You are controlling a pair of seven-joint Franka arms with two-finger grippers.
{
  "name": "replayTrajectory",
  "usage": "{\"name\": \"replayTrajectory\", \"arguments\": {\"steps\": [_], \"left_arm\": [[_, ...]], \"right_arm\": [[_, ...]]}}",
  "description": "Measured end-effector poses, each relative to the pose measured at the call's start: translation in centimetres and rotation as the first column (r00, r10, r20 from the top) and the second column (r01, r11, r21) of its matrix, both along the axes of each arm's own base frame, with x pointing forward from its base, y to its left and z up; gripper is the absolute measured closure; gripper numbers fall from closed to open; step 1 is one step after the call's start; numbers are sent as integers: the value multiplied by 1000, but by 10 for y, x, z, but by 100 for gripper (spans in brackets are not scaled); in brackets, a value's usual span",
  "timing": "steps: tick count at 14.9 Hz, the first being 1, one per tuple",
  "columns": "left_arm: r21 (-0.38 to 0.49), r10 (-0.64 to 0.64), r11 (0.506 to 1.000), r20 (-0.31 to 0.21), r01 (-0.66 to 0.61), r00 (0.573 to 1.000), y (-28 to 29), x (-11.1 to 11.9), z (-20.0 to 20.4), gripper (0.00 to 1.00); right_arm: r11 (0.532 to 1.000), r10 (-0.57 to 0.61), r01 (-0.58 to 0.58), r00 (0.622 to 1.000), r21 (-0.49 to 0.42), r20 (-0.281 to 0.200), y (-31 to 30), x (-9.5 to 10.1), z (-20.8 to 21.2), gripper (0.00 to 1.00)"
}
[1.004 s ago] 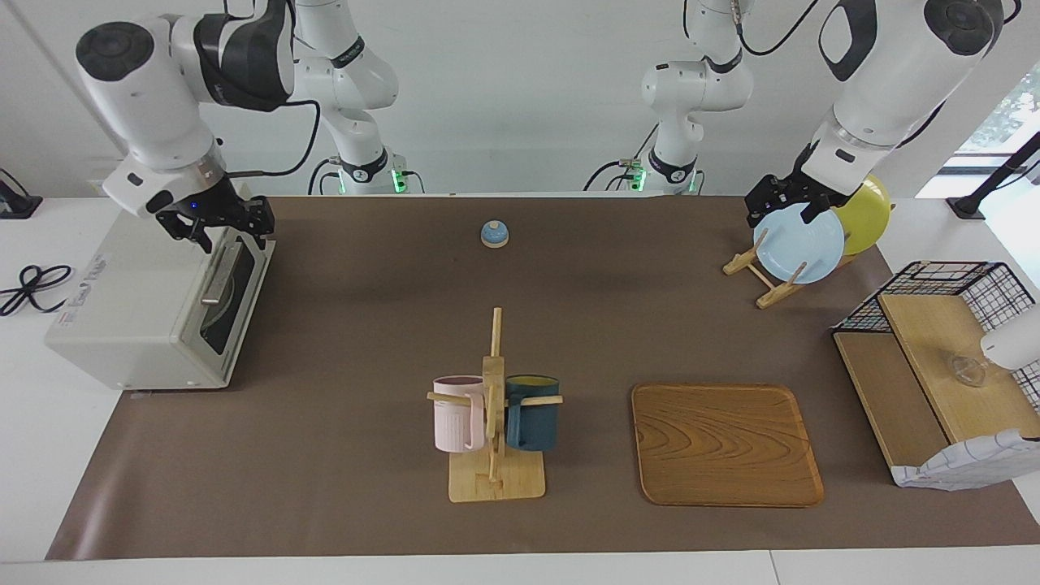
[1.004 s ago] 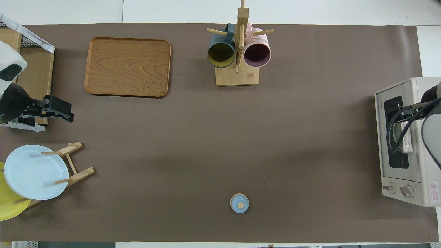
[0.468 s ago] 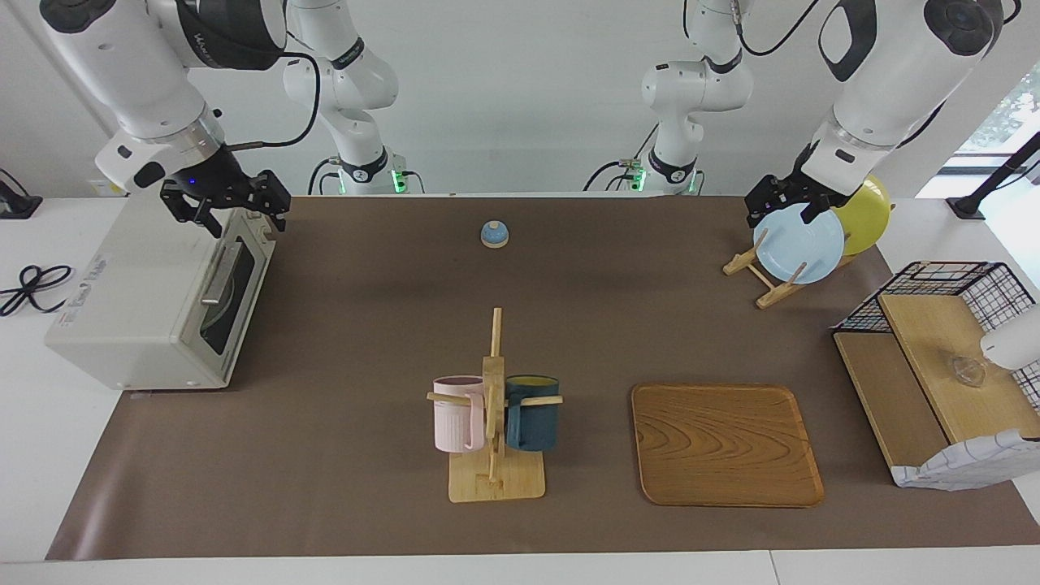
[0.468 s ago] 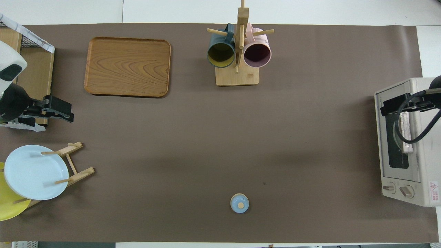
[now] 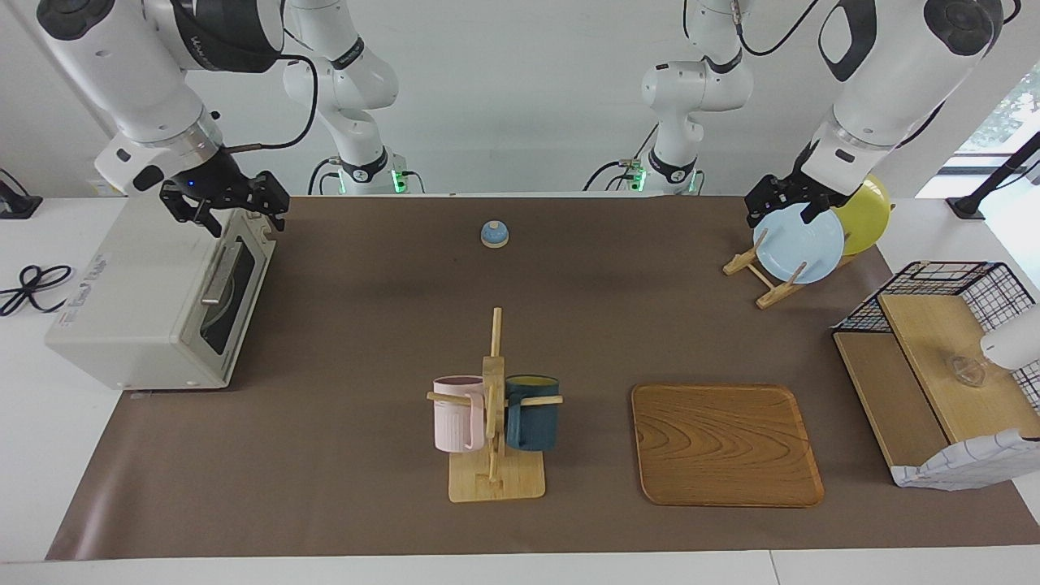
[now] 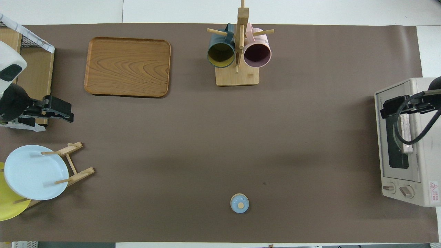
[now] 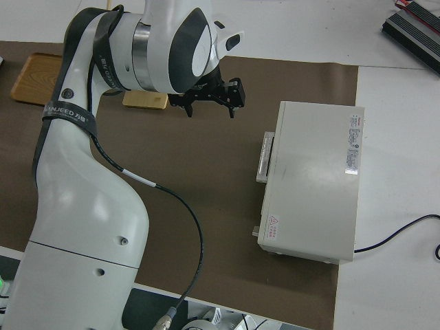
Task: Put corn in oven
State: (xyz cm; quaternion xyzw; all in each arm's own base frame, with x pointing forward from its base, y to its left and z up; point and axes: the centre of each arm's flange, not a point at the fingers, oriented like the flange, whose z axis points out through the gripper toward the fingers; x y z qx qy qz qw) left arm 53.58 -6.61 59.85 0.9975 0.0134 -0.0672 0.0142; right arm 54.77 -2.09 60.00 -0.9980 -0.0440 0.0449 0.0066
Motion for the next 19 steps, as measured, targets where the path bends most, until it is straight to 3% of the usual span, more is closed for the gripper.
{"name": "replayTrajectory", "arguments": {"steps": [19], "left_arm": [[0,0,1000,0,0,1000,0,0,0,0]], "right_arm": [[998,-66,66,998,-3,0,-19,-1,12,0]]}}
